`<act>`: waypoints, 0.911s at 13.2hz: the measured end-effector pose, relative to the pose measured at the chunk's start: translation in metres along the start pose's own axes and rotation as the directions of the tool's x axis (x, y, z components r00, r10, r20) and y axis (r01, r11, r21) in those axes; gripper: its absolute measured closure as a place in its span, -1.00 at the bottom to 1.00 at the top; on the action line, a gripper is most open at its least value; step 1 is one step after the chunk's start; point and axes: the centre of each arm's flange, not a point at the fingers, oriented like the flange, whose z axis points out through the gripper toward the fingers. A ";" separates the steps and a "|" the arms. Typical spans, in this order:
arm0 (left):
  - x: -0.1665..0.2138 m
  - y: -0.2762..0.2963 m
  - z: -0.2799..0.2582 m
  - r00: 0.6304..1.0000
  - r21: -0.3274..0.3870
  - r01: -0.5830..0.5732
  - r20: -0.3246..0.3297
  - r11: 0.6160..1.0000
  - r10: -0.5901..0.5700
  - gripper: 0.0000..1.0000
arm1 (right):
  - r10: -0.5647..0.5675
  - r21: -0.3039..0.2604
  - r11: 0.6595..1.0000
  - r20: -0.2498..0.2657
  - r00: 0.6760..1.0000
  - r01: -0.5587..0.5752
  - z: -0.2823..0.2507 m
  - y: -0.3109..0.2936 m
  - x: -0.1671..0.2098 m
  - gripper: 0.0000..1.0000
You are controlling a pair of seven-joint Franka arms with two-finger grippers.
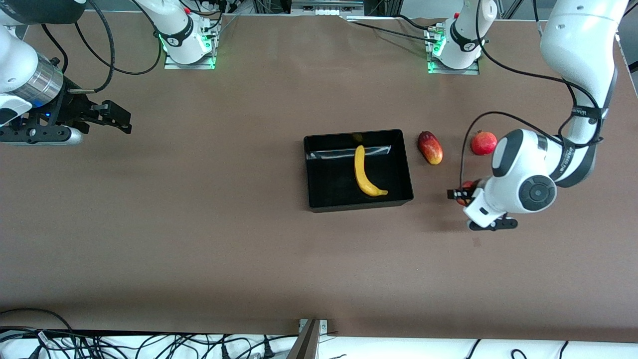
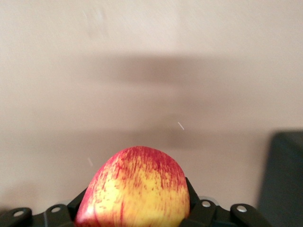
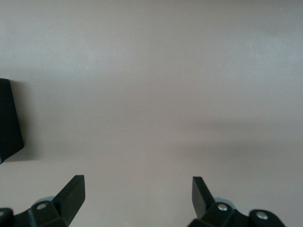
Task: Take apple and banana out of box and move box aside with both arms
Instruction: 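Lift the apple out and set it on the table beside the tray, then reach the left gripper into the tray and grasp the banana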
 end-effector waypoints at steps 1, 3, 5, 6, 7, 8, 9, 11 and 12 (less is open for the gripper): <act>0.012 -0.016 0.015 0.999 0.000 -0.009 -0.043 1.000 0.009 -0.40 | 0.000 0.000 1.000 0.000 1.000 0.000 0.000 0.000 0.000 -1.00; 0.032 -0.044 0.052 0.992 0.003 -0.007 -0.122 1.000 0.008 -0.40 | 0.000 0.000 1.000 -0.001 1.000 0.000 0.000 0.000 0.000 -1.00; 0.043 -0.059 0.081 0.986 0.008 -0.015 -0.168 1.000 0.016 -0.40 | 0.000 0.000 1.000 -0.001 1.000 0.000 0.000 0.000 0.000 -1.00; 0.043 -0.060 0.081 0.984 0.018 -0.024 -0.177 1.000 0.027 -0.40 | 0.000 0.000 1.000 -0.001 1.000 0.000 -0.001 0.000 0.000 -1.00; 0.043 -0.059 0.081 0.983 0.026 -0.030 -0.178 0.999 0.034 -0.40 | 0.000 0.000 1.000 -0.001 1.000 0.000 -0.001 0.000 0.000 -1.00; 0.043 -0.058 0.081 0.983 0.034 -0.037 -0.180 0.999 0.042 -0.40 | 0.000 0.000 1.000 -0.001 1.000 0.000 -0.001 0.000 0.000 -1.00; 0.044 -0.057 0.080 0.982 0.040 -0.041 -0.184 0.998 0.047 -0.53 | 0.000 0.000 1.000 -0.001 1.000 0.000 0.000 0.000 0.000 -1.00; 0.039 -0.049 0.076 0.988 0.053 -0.038 -0.148 0.998 0.046 -0.90 | 0.000 0.000 1.000 -0.001 1.000 0.000 -0.001 0.000 0.000 -1.00; 0.034 -0.037 0.064 0.994 0.047 -0.012 -0.112 0.999 0.017 -1.00 | 0.000 0.000 1.000 -0.001 1.000 0.000 -0.001 0.000 0.000 -1.00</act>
